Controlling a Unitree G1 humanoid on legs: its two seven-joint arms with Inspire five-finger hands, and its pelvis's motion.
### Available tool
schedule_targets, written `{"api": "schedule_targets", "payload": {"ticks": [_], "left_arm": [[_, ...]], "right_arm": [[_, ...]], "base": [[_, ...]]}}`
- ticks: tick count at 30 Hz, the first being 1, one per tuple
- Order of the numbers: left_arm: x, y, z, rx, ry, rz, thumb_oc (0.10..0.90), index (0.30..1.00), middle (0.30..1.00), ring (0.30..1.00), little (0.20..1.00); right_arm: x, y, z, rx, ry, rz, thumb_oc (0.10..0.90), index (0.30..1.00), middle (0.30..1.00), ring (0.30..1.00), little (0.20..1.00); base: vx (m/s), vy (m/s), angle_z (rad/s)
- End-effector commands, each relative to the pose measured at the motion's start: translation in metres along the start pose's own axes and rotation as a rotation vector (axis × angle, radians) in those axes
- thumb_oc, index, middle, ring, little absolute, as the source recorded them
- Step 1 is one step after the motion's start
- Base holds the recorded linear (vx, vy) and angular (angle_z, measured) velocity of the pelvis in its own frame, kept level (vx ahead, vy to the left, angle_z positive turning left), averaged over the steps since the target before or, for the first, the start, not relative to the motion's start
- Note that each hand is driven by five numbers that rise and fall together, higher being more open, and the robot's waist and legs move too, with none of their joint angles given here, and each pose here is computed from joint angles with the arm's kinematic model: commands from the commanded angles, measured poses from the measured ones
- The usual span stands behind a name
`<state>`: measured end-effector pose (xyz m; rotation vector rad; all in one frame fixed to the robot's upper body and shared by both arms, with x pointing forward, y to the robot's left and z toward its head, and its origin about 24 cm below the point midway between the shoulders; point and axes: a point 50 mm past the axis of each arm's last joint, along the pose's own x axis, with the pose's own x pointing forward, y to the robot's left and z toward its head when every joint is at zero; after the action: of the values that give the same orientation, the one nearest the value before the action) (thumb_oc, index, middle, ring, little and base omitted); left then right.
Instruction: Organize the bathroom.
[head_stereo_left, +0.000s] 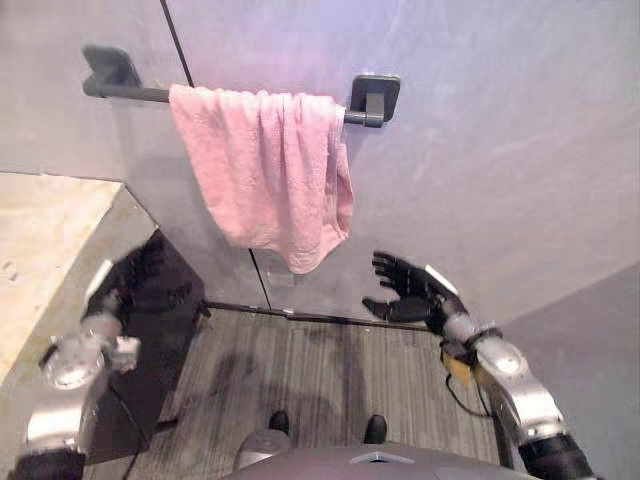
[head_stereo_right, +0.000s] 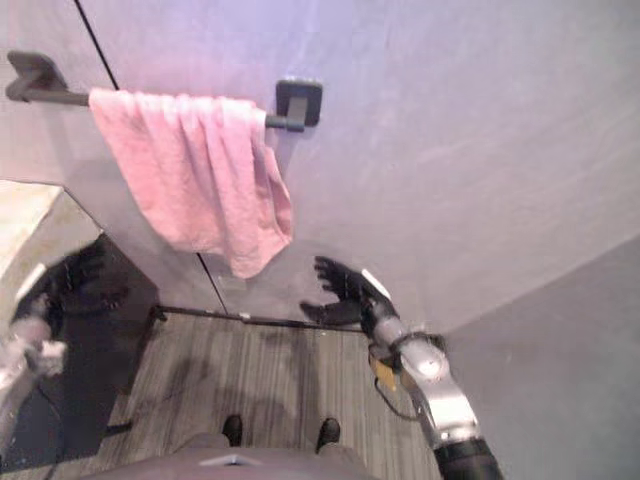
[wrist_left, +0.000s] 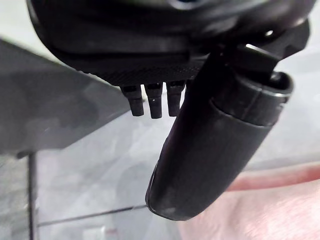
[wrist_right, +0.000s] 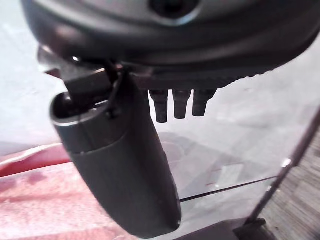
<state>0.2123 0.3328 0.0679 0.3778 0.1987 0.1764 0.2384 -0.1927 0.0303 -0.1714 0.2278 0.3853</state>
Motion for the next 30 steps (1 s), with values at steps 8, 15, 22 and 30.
{"api": "schedule_targets", "payload": {"ticks": [8,15,22,30], "left_arm": [[0.005,-0.02,0.093,0.119,-0.416,-0.221,0.8,0.9,0.9,0.9,0.9],[0.012,-0.018,0.113,0.015,-0.492,-0.161,0.8,0.9,0.9,0.9,0.9],[0.013,-0.017,0.123,-0.024,-0.53,-0.107,0.8,0.9,0.9,0.9,0.9],[0.005,-0.014,0.136,-0.103,-0.625,-0.012,0.8,0.9,0.9,0.9,0.9]], "right_arm": [[-0.008,-0.026,0.089,-0.394,-0.247,-0.144,0.8,0.9,0.9,0.9,0.9],[-0.016,-0.026,0.147,-0.648,-0.456,-0.363,0.8,0.9,0.9,0.9,0.9],[-0.018,-0.013,0.184,-0.777,-0.589,-0.404,0.8,0.9,0.9,0.9,0.9],[-0.014,-0.007,0.199,-0.792,-0.631,-0.388,0.8,0.9,0.9,0.9,0.9]], "base": [[0.05,0.011,0.07],[0.04,0.073,0.01],[0.02,0.062,-0.01],[0.02,0.01,0.01]]}}
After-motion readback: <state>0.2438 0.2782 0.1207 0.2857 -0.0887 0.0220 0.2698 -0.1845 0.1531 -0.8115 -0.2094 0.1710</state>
